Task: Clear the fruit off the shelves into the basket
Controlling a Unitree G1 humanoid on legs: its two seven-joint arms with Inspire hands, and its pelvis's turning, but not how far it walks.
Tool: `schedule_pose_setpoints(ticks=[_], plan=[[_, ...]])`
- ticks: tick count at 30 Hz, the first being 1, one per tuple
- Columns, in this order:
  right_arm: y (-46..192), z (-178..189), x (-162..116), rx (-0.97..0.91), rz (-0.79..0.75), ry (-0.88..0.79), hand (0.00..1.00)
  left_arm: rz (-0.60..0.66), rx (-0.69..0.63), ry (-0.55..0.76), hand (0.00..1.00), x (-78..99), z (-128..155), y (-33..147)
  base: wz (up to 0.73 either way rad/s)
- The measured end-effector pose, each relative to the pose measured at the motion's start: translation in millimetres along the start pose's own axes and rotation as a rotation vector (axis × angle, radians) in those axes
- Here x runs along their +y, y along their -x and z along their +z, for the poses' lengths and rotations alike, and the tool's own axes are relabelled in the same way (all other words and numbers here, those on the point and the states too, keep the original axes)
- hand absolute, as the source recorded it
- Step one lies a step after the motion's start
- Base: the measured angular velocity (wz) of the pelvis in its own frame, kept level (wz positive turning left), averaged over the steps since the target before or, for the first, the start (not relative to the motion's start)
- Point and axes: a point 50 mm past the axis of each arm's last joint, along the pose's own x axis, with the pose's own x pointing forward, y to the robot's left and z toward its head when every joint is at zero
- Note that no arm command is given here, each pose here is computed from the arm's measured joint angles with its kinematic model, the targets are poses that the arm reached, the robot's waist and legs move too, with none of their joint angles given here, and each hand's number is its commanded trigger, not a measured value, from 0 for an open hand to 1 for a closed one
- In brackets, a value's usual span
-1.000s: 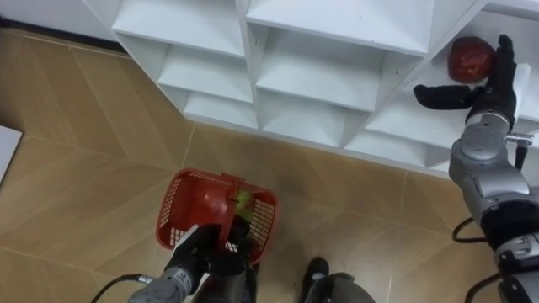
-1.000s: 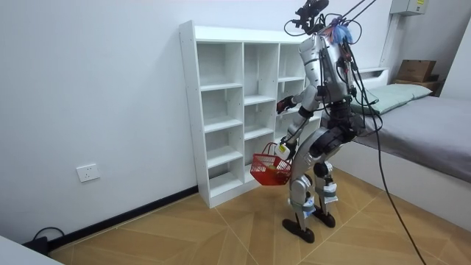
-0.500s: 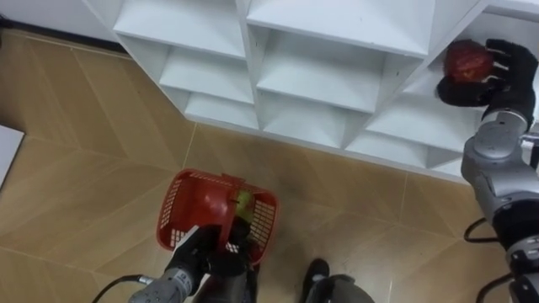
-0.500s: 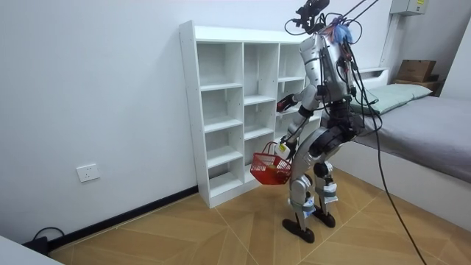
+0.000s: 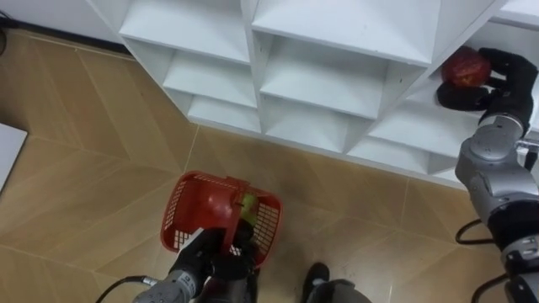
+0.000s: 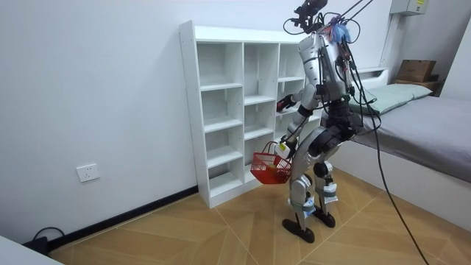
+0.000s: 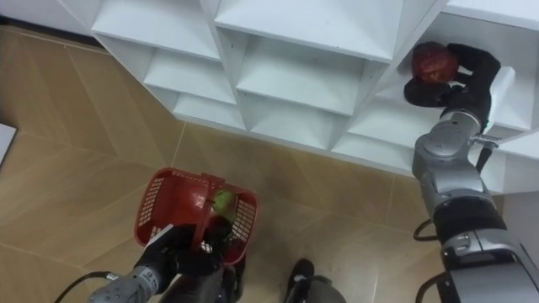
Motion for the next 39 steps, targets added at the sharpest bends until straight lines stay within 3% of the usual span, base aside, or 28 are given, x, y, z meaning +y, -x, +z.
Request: schedule_pose_setpoints(ticks=[21,39], plan=[[0,0,0,-0.002,0.003,-0.003,1.00,0.009,-0.002,0.005,1.00,2.3,1,0.1,0.00],[3,-30,3,0.113,0.192,0.052,1.00,0.051,0.054,0.045,1.00,12.4,-12,-0.4,-0.04]])
